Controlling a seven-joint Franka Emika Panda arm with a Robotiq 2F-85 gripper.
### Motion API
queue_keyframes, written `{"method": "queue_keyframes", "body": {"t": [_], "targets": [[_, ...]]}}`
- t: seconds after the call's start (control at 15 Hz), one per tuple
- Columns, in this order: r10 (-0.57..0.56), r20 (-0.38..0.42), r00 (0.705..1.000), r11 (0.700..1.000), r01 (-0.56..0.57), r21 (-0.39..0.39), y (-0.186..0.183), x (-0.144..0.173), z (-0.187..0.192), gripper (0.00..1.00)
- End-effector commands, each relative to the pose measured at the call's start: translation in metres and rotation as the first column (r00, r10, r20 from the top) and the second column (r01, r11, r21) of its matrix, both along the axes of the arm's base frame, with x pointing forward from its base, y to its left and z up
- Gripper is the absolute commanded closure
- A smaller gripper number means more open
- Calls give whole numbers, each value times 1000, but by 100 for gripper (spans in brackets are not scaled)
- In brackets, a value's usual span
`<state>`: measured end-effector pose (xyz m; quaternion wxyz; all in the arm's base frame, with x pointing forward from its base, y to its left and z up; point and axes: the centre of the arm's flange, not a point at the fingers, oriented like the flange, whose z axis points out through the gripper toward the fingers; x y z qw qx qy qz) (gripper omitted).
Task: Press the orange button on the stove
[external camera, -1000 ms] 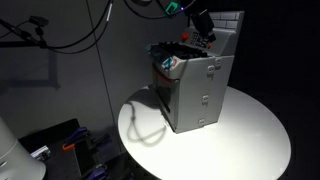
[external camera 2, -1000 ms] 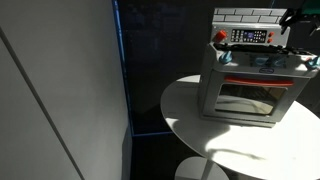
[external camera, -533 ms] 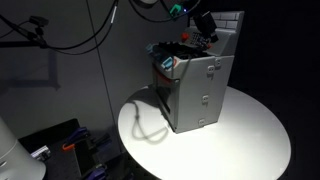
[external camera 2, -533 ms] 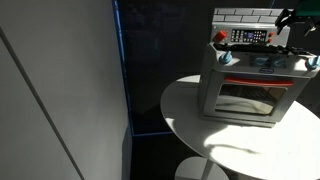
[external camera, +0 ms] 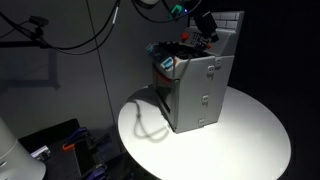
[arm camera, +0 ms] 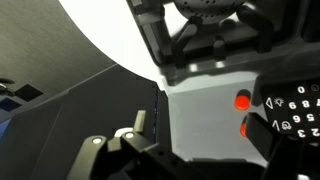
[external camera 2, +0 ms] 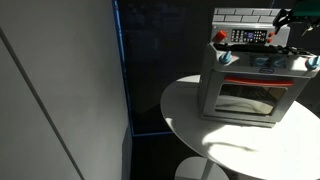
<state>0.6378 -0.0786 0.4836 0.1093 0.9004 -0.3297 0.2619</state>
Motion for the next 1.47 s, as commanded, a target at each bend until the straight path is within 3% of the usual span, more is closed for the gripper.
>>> {"method": "queue_keyframes", "body": {"t": [0.0, 1.4], "targets": [[-18, 15, 1000, 1000, 18, 7, 0, 11, 1, 0], [-20, 15, 1000, 1000, 20, 0, -2, 23, -5, 0]]}}
